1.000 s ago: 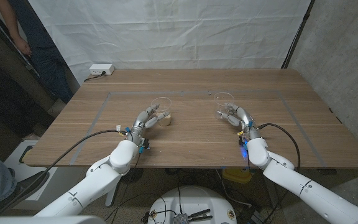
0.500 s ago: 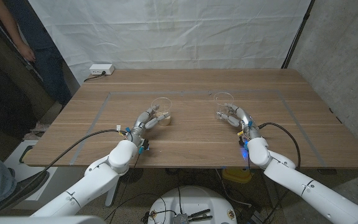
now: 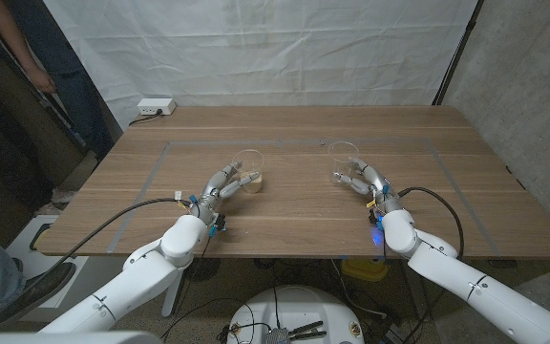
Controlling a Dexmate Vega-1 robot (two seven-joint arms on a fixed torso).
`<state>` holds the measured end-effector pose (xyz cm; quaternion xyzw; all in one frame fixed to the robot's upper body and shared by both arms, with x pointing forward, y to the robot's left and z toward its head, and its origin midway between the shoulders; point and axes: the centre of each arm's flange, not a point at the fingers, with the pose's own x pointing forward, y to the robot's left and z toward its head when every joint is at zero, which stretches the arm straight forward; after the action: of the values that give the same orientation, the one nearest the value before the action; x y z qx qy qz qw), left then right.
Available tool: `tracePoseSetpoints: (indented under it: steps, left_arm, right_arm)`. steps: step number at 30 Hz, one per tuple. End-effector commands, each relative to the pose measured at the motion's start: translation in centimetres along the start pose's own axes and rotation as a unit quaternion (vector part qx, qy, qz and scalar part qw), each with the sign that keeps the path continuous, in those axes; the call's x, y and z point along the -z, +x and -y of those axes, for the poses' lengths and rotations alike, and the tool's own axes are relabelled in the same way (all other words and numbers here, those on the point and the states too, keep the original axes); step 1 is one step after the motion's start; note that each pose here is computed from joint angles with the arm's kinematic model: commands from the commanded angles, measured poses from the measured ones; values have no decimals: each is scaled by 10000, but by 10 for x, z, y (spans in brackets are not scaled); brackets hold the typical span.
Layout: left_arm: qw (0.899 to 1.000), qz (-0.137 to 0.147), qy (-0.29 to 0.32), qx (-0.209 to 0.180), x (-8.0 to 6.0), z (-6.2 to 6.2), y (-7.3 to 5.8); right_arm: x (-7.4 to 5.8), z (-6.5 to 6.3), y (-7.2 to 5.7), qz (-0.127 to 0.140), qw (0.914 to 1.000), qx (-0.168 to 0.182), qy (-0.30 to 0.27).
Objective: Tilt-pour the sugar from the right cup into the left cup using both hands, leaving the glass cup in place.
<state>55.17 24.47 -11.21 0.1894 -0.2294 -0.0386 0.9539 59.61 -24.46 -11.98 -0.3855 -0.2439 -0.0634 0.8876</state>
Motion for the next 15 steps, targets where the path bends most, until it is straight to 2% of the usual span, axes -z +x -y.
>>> tracePoseSetpoints:
  steps: [1, 9, 15]
  left_arm:
    - [10000, 42, -21, -43, -2, -7, -7]
    - [9998, 104, 5, -140, -6, -18, -16]
    - [9996, 247, 14, -167, -13, -23, -19]
  right_arm:
    - [-6, 5, -2, 39, 9998, -116, 145]
    - [-20, 15, -4, 282, 9993, 34, 259]
    - [-24, 22, -8, 411, 9979, 138, 473]
